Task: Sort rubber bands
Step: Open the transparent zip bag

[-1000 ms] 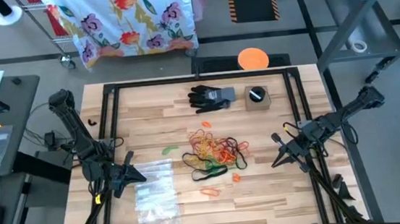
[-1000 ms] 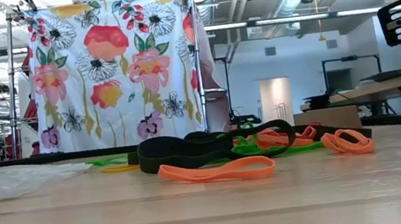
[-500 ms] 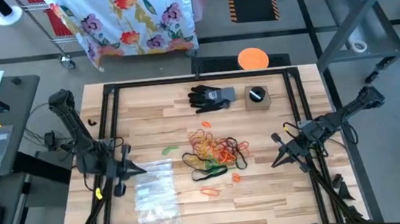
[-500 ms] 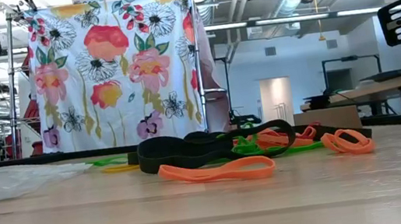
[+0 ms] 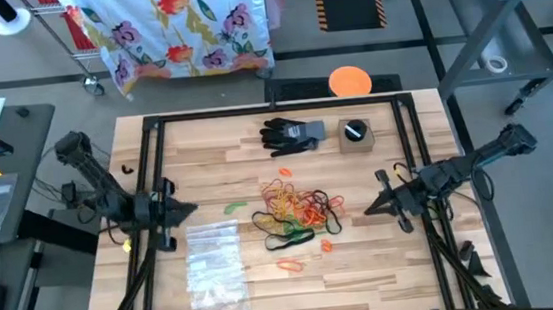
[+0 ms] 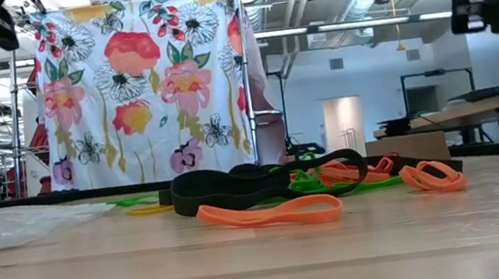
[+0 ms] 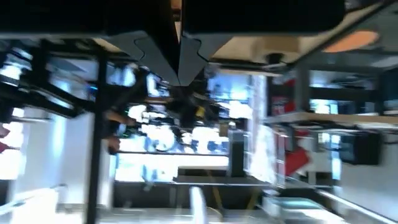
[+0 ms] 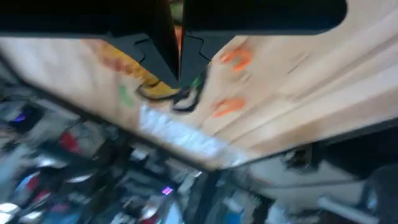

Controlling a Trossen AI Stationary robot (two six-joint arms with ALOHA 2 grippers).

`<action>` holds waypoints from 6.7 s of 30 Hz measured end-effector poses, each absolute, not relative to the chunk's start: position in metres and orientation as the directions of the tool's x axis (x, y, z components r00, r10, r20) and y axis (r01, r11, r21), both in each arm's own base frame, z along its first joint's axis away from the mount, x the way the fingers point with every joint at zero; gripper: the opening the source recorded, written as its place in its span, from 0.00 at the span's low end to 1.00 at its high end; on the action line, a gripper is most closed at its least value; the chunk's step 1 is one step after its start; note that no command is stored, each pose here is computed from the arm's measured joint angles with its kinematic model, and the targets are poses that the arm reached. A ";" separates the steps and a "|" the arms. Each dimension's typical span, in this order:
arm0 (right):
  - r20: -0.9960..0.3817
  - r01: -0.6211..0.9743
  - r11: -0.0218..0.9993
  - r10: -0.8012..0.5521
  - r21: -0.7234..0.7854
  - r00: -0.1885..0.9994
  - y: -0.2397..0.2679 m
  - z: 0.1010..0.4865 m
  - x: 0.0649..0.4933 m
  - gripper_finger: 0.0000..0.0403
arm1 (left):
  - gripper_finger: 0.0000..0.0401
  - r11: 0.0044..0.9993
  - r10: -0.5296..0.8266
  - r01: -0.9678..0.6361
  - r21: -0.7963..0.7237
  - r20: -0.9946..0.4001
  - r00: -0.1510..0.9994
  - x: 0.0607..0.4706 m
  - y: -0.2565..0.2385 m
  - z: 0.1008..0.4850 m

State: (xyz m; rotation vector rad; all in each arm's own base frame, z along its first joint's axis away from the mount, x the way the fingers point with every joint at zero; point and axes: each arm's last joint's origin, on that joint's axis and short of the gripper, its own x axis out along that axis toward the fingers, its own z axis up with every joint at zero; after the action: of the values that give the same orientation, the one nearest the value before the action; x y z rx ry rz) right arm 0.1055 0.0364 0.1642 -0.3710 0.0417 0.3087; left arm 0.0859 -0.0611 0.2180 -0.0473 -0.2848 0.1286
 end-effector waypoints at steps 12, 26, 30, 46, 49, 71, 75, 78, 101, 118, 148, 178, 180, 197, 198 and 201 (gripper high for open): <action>0.281 -0.104 0.931 0.210 -0.350 0.937 0.028 0.202 0.105 0.04 | 0.00 0.930 0.363 -0.365 -0.030 0.205 0.909 0.094 -0.041 0.291; 0.493 0.064 0.994 -0.098 0.086 0.864 0.010 0.224 0.101 0.04 | 0.00 0.888 0.375 -0.416 -0.196 -0.218 0.901 0.110 -0.041 0.263; 0.407 -0.012 0.986 -0.059 0.168 0.911 0.012 0.215 0.110 0.05 | 0.00 0.898 0.346 -0.414 -0.151 -0.341 0.874 0.118 -0.045 0.248; 0.164 0.117 0.992 -0.123 0.045 0.979 0.020 0.191 0.147 0.30 | 0.30 0.954 0.083 -0.294 -0.056 -0.895 0.439 0.166 -0.048 0.168; 0.126 0.114 0.993 -0.117 0.033 0.985 0.022 0.192 0.154 0.30 | 0.29 0.964 0.062 -0.261 -0.051 -0.911 0.408 0.170 -0.049 0.162; 0.068 0.117 0.993 -0.118 0.010 0.991 0.025 0.197 0.174 0.31 | 0.20 0.985 0.077 -0.172 0.029 -0.957 0.280 0.177 -0.051 0.140; 0.067 0.118 0.993 -0.118 -0.004 0.991 0.025 0.197 0.174 0.31 | 0.03 0.985 0.134 -0.142 0.095 -0.946 0.295 0.176 -0.049 0.142; 0.067 0.119 0.993 -0.118 -0.009 0.991 0.025 0.197 0.174 0.31 | 0.01 0.983 0.170 -0.126 0.135 -0.927 0.335 0.180 -0.049 0.151; 0.057 0.270 0.911 -0.302 0.310 0.952 0.005 0.189 0.184 0.31 | 0.00 0.611 0.412 0.247 0.752 -0.568 0.712 0.243 -0.068 0.254; -0.130 0.232 0.935 -0.204 0.269 0.970 0.024 0.180 0.309 0.31 | 0.00 -0.047 0.653 0.541 0.840 -0.384 0.653 0.307 -0.076 0.195; -0.195 0.205 0.963 -0.170 0.177 0.966 0.028 0.170 0.343 0.01 | 0.00 0.156 0.573 0.362 0.919 -0.383 0.725 0.306 -0.078 0.223; -0.234 0.375 0.924 -0.349 0.076 0.907 0.023 0.165 0.341 0.00 | 0.37 0.603 0.697 -0.269 0.751 -0.333 0.635 0.307 -0.062 0.255; -0.232 0.388 0.919 -0.363 0.073 0.902 0.023 0.165 0.341 0.00 | 0.37 0.585 0.725 -0.298 0.755 -0.320 0.610 0.306 -0.061 0.254; -0.217 0.393 0.919 -0.375 0.044 0.901 0.027 0.169 0.343 0.00 | 0.37 0.625 0.719 -0.361 0.692 -0.328 0.613 0.309 -0.053 0.254; -0.218 0.392 0.919 -0.375 0.043 0.901 0.027 0.169 0.343 0.00 | 0.37 0.614 0.719 -0.338 0.713 -0.328 0.613 0.309 -0.053 0.254; -0.229 0.387 0.922 -0.371 0.028 0.900 0.027 0.168 0.343 0.00 | 0.37 0.564 0.719 -0.255 0.785 -0.316 0.619 0.310 -0.054 0.256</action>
State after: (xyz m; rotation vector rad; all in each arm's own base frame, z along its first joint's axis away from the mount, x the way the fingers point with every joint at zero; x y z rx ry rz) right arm 0.3430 0.0272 0.1681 0.0736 0.2223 -0.3927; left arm 0.3105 -0.0538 0.2560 0.7685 0.6831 0.6283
